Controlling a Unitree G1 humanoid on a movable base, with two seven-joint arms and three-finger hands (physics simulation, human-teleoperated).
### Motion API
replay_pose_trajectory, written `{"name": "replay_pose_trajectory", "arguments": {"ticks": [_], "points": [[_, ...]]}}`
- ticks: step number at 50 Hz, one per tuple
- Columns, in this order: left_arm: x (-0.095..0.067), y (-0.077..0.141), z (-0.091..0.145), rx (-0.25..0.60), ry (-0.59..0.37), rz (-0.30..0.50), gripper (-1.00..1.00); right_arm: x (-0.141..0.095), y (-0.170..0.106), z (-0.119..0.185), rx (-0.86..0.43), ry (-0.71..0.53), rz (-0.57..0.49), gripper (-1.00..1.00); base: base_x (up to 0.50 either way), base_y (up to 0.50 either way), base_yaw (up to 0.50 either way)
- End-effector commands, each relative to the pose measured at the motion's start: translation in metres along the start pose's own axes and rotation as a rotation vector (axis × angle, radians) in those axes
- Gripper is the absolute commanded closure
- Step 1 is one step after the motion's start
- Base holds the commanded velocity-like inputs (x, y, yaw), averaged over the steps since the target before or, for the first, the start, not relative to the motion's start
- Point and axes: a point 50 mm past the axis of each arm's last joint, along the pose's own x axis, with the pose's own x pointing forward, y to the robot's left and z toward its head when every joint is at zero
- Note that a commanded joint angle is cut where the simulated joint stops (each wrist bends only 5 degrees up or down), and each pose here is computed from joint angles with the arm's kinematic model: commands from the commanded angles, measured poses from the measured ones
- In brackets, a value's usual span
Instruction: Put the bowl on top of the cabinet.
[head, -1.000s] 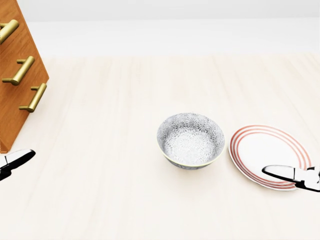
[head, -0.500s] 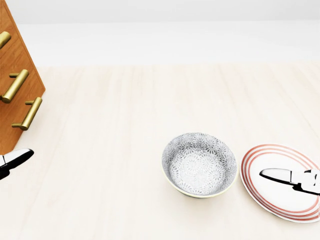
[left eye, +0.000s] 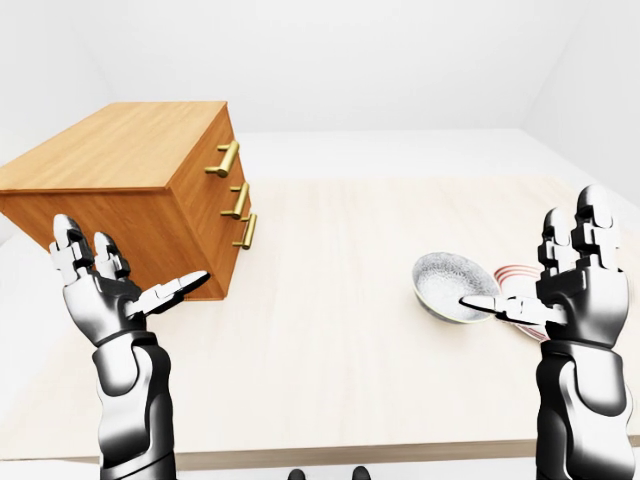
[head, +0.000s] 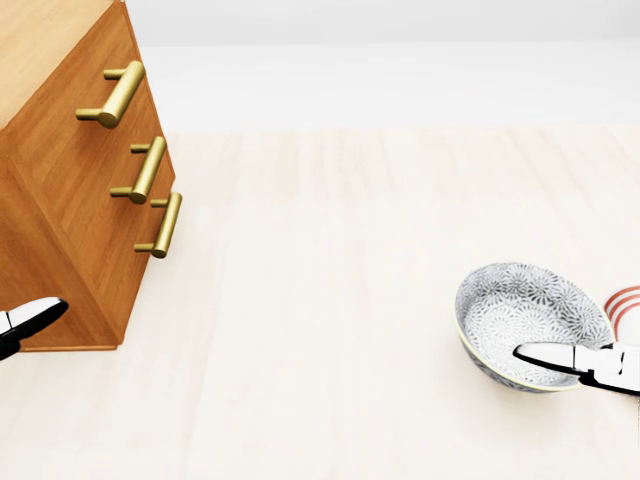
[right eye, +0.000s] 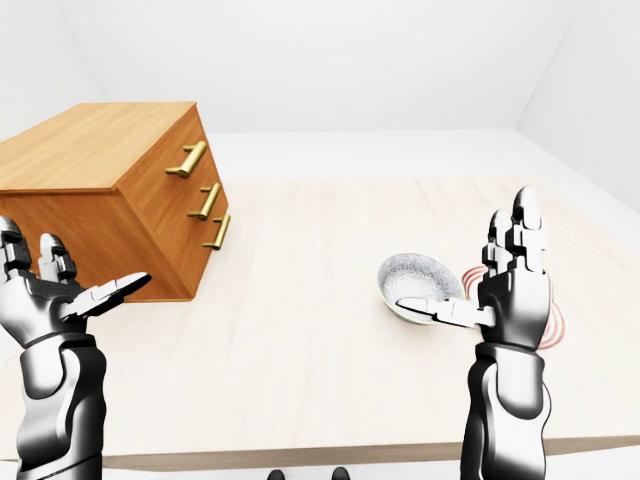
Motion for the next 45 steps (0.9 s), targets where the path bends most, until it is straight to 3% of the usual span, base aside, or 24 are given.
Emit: {"name": "replay_pose_trajectory", "arguments": {"ticks": [1, 38, 45], "points": [[0.0, -0.0001, 0.0002, 0.0, 0.0, -0.001, -1.0, 0.0002, 0.0, -0.0018, -0.003, 0.007, 0.001, -1.0, 0.01, 0.48, 0.0], [-0.0012, 0.0003, -0.0018, 0.0, 0.001, -0.003, -1.0, -0.0005, -0.0008, -0.0054, -0.008, 0.024, 0.002, -1.0, 0.01, 0.48, 0.0], [-0.0014, -0.0001, -0.0039, 0.001, 0.002, -0.006, -1.0, 0.0073, -0.0028, 0.0023, -0.012, -0.019, -0.001, -1.0, 0.0, 0.06, 0.0]]}}
